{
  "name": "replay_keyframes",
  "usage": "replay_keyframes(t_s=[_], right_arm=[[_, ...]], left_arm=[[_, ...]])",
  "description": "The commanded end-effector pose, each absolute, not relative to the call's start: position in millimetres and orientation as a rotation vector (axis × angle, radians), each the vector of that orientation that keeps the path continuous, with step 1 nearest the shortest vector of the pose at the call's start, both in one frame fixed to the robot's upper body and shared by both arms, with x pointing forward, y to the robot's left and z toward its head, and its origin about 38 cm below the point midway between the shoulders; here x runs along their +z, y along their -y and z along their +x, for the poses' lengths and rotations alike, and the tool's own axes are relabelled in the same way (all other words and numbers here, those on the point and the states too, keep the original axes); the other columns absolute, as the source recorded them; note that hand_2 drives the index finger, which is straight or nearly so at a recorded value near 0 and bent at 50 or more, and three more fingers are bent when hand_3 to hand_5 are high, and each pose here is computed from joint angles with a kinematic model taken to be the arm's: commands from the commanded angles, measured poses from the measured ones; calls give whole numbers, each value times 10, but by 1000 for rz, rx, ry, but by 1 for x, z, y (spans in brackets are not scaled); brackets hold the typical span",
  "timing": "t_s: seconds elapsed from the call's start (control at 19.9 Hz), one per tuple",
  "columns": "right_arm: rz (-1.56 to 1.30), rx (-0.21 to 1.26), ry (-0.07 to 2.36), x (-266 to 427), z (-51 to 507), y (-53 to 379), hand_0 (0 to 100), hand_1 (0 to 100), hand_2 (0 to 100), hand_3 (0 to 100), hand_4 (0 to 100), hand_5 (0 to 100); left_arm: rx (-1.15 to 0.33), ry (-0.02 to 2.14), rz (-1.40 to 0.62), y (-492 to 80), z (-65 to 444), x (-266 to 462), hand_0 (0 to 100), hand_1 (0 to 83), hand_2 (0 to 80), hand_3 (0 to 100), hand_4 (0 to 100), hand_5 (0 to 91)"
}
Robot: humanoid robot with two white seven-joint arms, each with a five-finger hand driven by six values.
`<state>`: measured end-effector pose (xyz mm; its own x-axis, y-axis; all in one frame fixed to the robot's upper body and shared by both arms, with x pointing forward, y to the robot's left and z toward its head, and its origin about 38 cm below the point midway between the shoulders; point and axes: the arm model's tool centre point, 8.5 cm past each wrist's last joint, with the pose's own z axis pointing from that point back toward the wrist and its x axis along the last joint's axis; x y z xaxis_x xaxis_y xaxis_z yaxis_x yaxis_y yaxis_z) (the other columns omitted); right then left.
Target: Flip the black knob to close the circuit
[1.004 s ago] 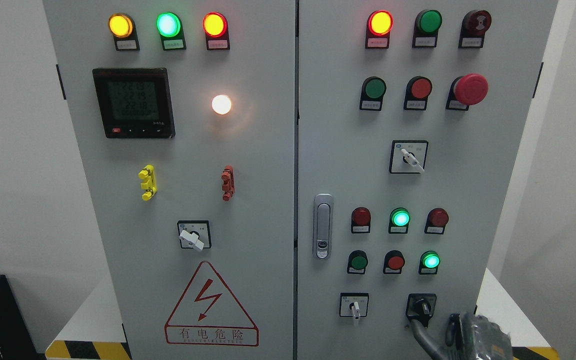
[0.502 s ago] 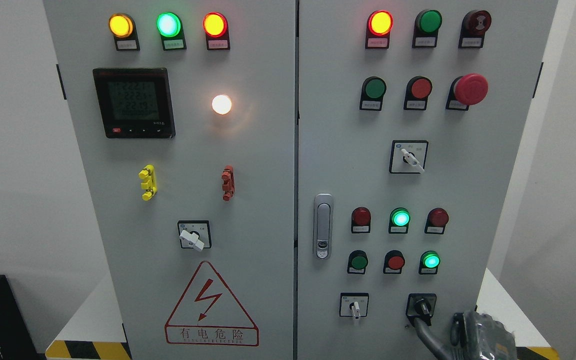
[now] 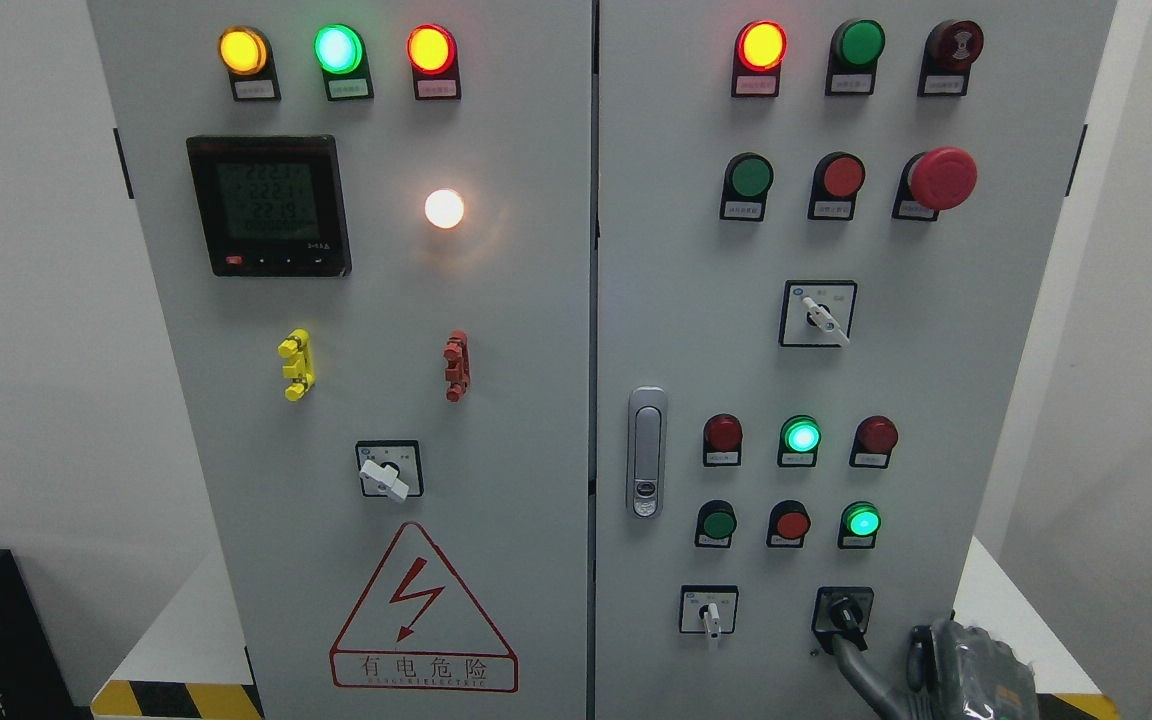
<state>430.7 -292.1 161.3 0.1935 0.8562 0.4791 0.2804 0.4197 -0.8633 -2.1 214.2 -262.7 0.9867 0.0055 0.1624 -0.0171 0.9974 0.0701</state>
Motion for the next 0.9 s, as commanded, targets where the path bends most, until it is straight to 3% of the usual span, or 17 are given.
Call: replay_keyframes(t_s=[0.0,0.85], right_arm=[[-1125,538,1353,161,429,299,0,141,787,957,781,803],[-1125,525,1369,167,431,299,0,144,786,956,779,801]], left_arm=[[-31,146,67,-214,-9,-262,120,556,0,0,0,0],[-32,146,66,-213,-9,-262,120,556,0,0,0,0]])
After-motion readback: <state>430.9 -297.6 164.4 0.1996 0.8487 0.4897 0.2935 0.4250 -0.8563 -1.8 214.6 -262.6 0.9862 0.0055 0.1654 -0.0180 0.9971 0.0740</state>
